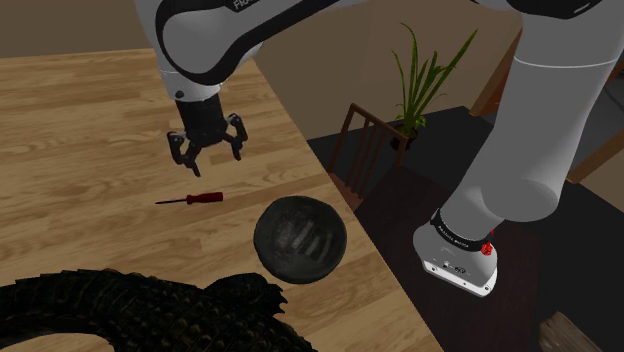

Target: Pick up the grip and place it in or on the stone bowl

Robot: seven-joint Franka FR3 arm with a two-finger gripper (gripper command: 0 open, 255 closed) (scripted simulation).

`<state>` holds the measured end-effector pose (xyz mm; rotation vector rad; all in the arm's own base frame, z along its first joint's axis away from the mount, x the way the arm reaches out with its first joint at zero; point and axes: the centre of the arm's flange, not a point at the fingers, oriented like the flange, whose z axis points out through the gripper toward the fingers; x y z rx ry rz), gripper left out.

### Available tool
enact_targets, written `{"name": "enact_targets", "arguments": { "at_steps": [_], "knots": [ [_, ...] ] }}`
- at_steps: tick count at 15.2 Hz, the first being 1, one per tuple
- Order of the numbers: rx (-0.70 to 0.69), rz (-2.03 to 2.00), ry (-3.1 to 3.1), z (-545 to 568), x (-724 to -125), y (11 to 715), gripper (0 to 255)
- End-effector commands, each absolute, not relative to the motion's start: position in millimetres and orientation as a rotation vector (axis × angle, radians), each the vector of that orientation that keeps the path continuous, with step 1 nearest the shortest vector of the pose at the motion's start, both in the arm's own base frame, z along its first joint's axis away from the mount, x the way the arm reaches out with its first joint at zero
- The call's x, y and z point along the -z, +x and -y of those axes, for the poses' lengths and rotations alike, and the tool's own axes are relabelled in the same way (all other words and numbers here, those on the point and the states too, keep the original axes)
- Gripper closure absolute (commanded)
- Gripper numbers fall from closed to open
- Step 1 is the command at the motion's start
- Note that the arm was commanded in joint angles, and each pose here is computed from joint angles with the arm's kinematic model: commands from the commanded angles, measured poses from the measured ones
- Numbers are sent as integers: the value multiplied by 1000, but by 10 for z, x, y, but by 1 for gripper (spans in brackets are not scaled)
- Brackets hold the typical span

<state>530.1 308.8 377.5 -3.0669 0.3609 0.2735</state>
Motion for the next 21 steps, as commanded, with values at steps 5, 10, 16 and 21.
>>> {"name": "enact_targets", "arguments": {
  "at_steps": [5, 10, 16, 21],
  "knots": [
    [-286, -360, -3072, -3090, -3745, 5289, 0],
    [-286, -360, -3072, -3090, -3745, 5289, 255],
    [-286, -360, -3072, -3090, -3745, 5289, 255],
    [-135, 398, -3097, -3540, -3589, 5474, 0]
  ]
}}
